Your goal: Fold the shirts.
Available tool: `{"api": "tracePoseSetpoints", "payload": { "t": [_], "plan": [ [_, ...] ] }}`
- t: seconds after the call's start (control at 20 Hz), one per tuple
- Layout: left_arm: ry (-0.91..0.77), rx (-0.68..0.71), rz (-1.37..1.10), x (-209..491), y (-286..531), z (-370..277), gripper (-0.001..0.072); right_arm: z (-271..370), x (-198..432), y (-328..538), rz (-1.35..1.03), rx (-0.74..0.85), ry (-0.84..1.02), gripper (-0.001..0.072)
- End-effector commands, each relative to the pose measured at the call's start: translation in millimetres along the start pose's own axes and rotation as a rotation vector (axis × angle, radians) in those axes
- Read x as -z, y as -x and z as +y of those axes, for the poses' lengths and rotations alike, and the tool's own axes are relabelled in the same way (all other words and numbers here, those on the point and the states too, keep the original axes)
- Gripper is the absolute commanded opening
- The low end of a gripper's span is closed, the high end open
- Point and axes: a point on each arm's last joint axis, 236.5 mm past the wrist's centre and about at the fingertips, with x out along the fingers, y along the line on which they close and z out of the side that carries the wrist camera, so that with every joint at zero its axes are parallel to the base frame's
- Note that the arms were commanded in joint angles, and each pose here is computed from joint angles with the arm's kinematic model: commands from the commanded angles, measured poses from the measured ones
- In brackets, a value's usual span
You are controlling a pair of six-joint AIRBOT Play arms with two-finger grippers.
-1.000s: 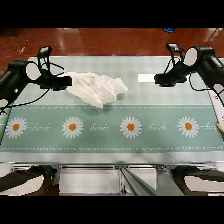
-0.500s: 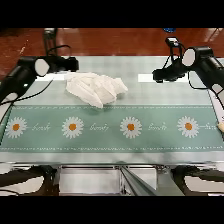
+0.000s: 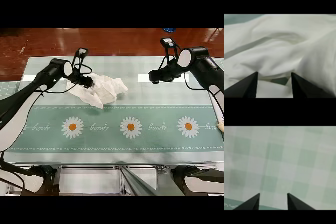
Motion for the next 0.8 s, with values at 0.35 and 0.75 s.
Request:
{"api": "tracePoseSetpoints", "payload": {
  "t": [0.35, 0.75],
  "plan": [
    [0.045, 0.082, 0.267, 49.6, 8.9, -20.5, 0.0019, 3.3, 5.8, 12.9, 0.016, -0.011, -0.005, 0.0401],
    [0.067, 0.150, -0.431, -112.5, 229.3, -37.2, 0.0019, 9.1, -16.8, 165.0, -0.299, -0.036, 0.002, 0.0401]
  ]
}}
